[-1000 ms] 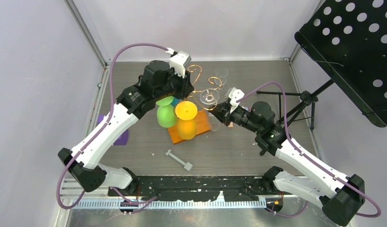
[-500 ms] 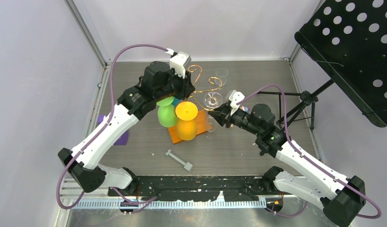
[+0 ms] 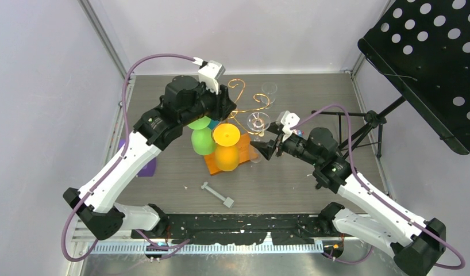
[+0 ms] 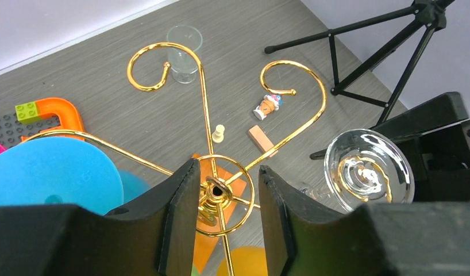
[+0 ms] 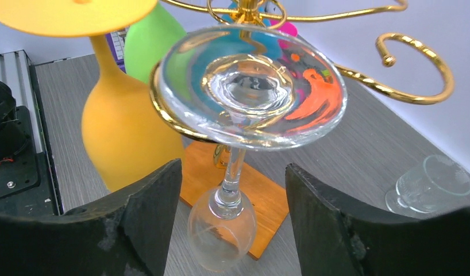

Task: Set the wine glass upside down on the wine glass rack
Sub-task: Turn the wine glass upside down at the wine rack, then pick up the wine glass at the center of the board.

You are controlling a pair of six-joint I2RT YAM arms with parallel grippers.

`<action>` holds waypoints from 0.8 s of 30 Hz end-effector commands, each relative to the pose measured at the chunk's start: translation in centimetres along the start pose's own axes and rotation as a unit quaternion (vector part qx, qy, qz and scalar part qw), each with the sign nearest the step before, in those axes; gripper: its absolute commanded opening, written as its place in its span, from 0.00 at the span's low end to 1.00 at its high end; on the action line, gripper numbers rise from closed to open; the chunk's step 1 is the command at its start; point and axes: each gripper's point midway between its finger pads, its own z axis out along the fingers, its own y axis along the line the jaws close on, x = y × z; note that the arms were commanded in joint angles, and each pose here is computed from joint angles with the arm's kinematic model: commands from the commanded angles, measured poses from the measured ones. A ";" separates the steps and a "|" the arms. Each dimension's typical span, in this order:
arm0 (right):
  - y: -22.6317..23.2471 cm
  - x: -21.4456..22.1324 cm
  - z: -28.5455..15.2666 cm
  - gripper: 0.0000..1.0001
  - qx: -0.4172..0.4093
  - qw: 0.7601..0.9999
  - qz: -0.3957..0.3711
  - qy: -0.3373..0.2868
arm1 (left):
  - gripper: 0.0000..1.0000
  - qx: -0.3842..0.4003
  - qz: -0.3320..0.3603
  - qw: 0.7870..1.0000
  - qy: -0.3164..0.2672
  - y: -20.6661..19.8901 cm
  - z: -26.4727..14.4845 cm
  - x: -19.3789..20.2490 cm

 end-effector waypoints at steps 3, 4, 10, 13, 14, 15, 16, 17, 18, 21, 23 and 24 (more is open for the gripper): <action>-0.5 -5.3 -2.3 0.75 0.025 0.997 -0.035 -0.067 | 0.45 0.013 0.009 0.996 -0.093 -1.1 -3.6 -5.8; -0.5 -5.6 -2.7 0.75 0.028 0.997 -0.038 -0.069 | 0.45 0.013 0.011 0.995 -0.101 -1.1 -4.3 -6.3; -0.5 -5.7 -5.1 0.76 0.049 0.995 -0.057 -0.072 | 0.50 -0.011 0.026 0.987 -0.157 -0.4 -8.6 -8.8; -0.9 -5.5 -6.0 0.76 0.069 0.994 -0.054 -0.072 | 0.51 -0.050 0.018 0.984 -0.169 1.7 -10.6 -8.8; -1.2 -5.8 -6.5 0.76 0.081 0.992 -0.050 -0.078 | 0.51 -0.062 0.013 0.983 -0.174 2.5 -11.3 -8.7; -1.3 -5.8 -6.8 0.76 0.087 0.992 -0.047 -0.080 | 0.52 -0.075 0.001 0.981 -0.180 3.4 -11.9 -8.5; -1.5 -6.1 -7.2 0.77 0.099 0.991 -0.040 -0.085 | 0.52 -0.085 -0.010 0.979 -0.184 4.4 -12.4 -8.3; -1.6 -6.2 -7.4 0.77 0.104 0.990 -0.035 -0.088 | 0.52 -0.090 -0.021 0.978 -0.187 5.2 -12.8 -8.0; -1.8 -6.5 -7.8 0.78 0.114 0.989 -0.026 -0.094 | 0.52 -0.100 -0.035 0.977 -0.184 6.3 -13.0 -7.7; -2.1 -6.2 -8.0 0.79 0.128 0.988 0.005 -0.082 | 0.52 -0.129 -0.084 0.976 -0.155 10.0 -12.2 -5.9; -2.4 -6.3 -8.1 0.80 0.137 0.988 0.026 -0.070 | 0.51 -0.149 -0.117 0.973 -0.130 12.6 -11.0 -4.4; -2.6 -6.8 -8.3 0.80 0.145 0.986 0.032 -0.071 | 0.51 -0.165 -0.135 0.970 -0.119 14.1 -10.5 -3.6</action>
